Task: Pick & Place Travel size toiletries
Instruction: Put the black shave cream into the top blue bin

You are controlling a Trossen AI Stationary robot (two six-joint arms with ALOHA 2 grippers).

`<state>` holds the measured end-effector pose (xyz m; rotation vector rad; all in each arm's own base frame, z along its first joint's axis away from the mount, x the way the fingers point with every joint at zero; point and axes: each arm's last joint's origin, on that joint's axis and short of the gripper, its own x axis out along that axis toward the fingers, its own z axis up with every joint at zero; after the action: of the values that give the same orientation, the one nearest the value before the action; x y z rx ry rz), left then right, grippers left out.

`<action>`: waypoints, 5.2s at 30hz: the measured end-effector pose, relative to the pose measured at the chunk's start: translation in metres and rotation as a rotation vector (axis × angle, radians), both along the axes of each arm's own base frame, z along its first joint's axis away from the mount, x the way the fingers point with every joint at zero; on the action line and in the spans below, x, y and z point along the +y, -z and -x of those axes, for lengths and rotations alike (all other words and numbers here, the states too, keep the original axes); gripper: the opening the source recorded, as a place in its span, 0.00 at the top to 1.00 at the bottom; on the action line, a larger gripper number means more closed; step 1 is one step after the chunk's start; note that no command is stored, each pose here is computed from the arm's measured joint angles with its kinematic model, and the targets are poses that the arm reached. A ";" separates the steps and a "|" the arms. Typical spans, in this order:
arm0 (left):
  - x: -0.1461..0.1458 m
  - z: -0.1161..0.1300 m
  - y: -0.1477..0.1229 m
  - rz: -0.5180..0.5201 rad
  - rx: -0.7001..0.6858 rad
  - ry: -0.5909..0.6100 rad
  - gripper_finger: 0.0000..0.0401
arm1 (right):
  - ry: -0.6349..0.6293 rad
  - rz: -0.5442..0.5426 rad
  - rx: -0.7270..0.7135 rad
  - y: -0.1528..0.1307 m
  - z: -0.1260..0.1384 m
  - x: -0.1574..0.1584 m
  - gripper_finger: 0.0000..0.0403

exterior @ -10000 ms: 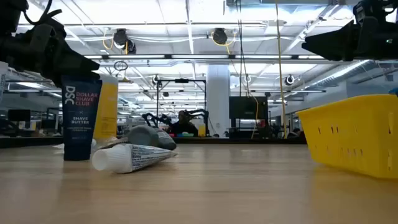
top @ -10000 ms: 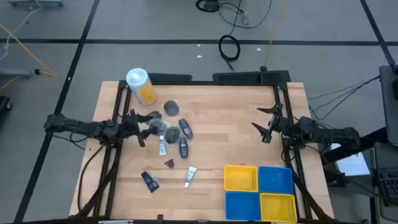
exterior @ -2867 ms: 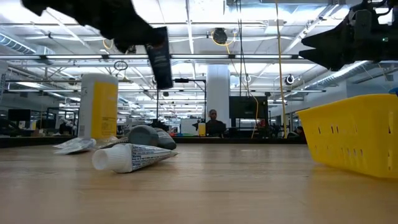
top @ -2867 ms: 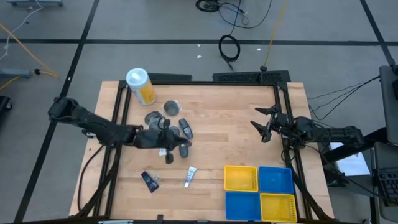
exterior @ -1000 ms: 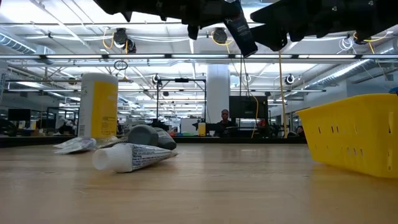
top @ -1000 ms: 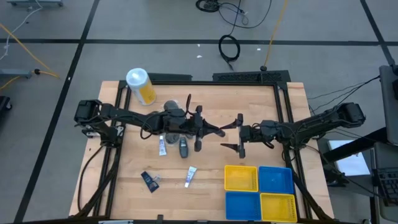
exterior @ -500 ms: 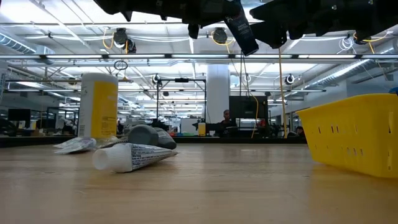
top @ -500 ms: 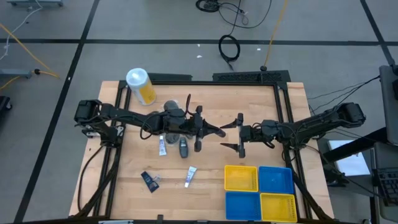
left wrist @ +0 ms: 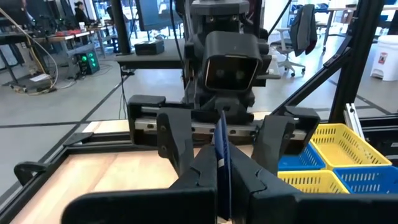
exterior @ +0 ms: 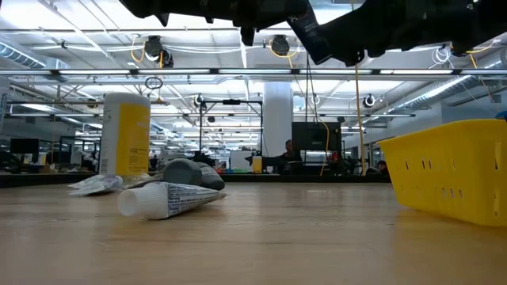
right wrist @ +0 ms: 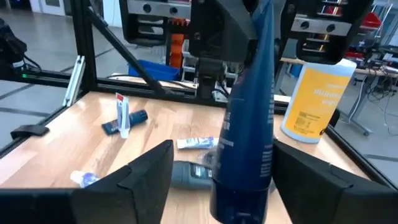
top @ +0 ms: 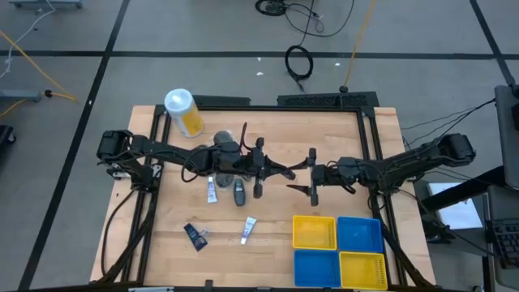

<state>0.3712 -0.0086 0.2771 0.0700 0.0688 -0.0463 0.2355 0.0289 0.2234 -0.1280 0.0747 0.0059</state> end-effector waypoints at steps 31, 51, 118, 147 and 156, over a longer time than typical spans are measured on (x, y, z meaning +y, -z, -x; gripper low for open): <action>0.000 0.000 0.001 -0.004 0.006 0.008 0.99 | 0.050 0.011 0.005 0.010 -0.009 -0.001 0.71; -0.002 0.000 0.001 -0.007 0.008 0.000 0.89 | 0.041 0.011 0.009 0.010 -0.009 0.000 0.71; 0.002 0.032 -0.004 0.122 0.292 -0.155 0.42 | -0.232 -0.810 1.026 0.018 0.142 0.078 0.71; 0.002 0.032 -0.004 0.119 0.293 -0.154 0.42 | 0.021 -1.033 1.323 0.028 0.172 0.086 0.55; 0.002 0.032 -0.004 0.115 0.293 -0.153 0.42 | 0.023 -1.033 1.321 0.028 0.172 0.086 0.39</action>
<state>0.3393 -0.0063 0.2806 -0.0581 0.3637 0.0930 0.0631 0.1151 0.1958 0.9366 1.3689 0.1042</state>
